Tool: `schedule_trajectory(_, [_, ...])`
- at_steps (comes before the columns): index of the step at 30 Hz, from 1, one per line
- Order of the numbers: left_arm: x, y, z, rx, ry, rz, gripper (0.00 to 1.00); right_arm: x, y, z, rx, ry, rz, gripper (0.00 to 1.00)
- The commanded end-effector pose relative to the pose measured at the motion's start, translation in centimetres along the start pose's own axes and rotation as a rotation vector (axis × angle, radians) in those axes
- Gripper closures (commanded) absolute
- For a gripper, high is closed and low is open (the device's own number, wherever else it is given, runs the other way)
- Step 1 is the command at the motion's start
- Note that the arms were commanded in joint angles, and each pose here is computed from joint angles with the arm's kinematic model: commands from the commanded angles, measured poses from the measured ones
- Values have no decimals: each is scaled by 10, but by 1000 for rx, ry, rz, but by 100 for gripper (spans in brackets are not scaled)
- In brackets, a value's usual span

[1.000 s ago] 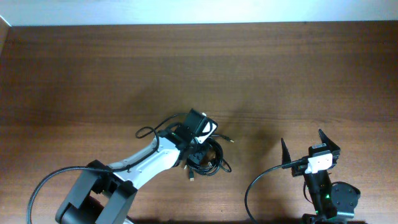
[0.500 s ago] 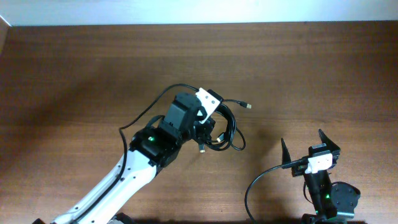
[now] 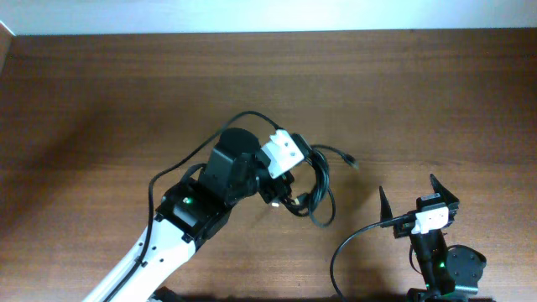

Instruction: Untangle cables

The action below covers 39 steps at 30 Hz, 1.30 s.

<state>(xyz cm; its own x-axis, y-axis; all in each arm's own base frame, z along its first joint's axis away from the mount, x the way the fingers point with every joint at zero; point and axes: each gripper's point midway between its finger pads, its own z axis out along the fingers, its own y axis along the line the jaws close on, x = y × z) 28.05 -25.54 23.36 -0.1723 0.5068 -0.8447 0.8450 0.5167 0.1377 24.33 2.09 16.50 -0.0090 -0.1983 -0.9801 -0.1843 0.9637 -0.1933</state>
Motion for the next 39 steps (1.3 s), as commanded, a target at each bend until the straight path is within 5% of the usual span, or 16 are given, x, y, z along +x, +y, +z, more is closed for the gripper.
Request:
schedule_trajectory(1, [-39,-33,-15,183,-174,206,100,-4,-1,0,6,-20,-3,1])
schedule_trajectory(4, [-48,-33,-17,181,-213,222,100,-23,7,-1,-45,-101,14,1])
schedule_trajectory(10, [-65,-70,-33,400,-341,255,100,-71,23,-13,-207,-211,399,1])
schedule_trajectory(16, [-65,-68,-33,389,-337,254,100,-87,40,-27,-309,-81,530,1])
schedule_trajectory(24, [-29,48,-17,-272,-78,-66,100,-112,41,-43,-293,324,668,1])
schedule_trajectory(28, [-20,63,-22,-362,-59,-198,100,-128,45,-42,-330,528,772,1])
schedule_trajectory(39, [-2,98,-40,-607,-30,-354,100,-140,82,-19,-681,715,1066,1])
